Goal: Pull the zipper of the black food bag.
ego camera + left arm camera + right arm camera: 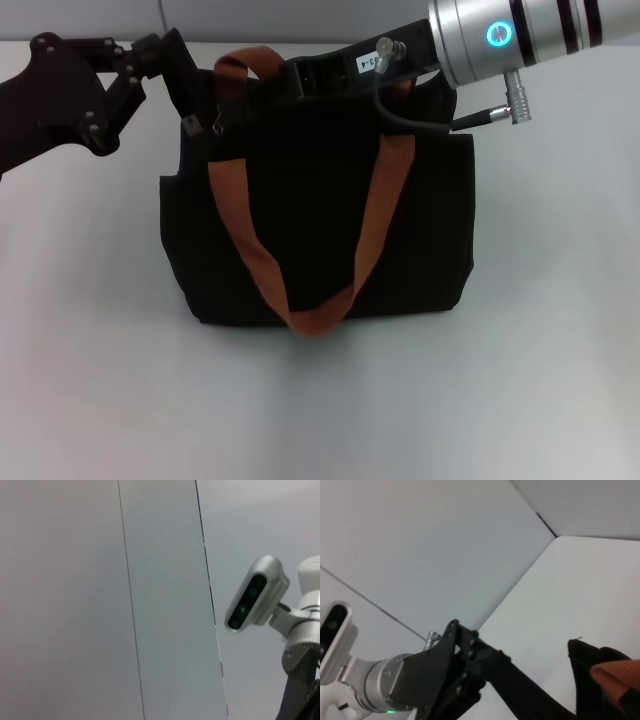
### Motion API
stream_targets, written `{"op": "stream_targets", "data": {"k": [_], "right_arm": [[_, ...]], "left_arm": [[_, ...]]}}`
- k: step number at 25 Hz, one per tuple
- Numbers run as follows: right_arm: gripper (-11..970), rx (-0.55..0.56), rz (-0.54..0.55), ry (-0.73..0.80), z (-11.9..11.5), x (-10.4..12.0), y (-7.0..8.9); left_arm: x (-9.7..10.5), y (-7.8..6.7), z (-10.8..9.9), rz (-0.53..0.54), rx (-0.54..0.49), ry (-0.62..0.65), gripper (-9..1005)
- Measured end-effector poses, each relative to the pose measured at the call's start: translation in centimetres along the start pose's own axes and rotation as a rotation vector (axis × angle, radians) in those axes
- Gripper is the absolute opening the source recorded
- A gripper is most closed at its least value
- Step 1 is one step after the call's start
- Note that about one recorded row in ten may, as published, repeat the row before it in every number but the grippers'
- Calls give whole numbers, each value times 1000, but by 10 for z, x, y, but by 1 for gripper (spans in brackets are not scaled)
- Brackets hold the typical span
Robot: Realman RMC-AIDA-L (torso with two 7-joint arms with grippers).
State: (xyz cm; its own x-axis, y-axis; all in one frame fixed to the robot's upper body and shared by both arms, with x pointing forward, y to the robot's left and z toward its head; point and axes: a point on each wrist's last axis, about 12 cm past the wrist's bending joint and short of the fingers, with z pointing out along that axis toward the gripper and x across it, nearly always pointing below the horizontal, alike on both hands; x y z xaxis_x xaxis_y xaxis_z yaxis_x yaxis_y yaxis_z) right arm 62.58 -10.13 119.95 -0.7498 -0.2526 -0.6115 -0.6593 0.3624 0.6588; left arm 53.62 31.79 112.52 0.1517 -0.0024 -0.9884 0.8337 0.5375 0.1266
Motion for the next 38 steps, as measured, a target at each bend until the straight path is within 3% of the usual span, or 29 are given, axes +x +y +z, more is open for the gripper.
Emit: {"op": "stream_targets", "data": {"k": [16, 25, 38], "right_arm": [[308, -77, 47, -51, -1, 2, 3], [307, -44, 91, -64, 3, 5, -7], [305, -52, 85, -61, 9, 2, -2]], "left_arm": [[-2, 0, 8, 13, 0, -19, 10], [-5, -2, 12, 16, 26, -36, 9], [-6, -1, 15, 19, 31, -42, 9]]}}
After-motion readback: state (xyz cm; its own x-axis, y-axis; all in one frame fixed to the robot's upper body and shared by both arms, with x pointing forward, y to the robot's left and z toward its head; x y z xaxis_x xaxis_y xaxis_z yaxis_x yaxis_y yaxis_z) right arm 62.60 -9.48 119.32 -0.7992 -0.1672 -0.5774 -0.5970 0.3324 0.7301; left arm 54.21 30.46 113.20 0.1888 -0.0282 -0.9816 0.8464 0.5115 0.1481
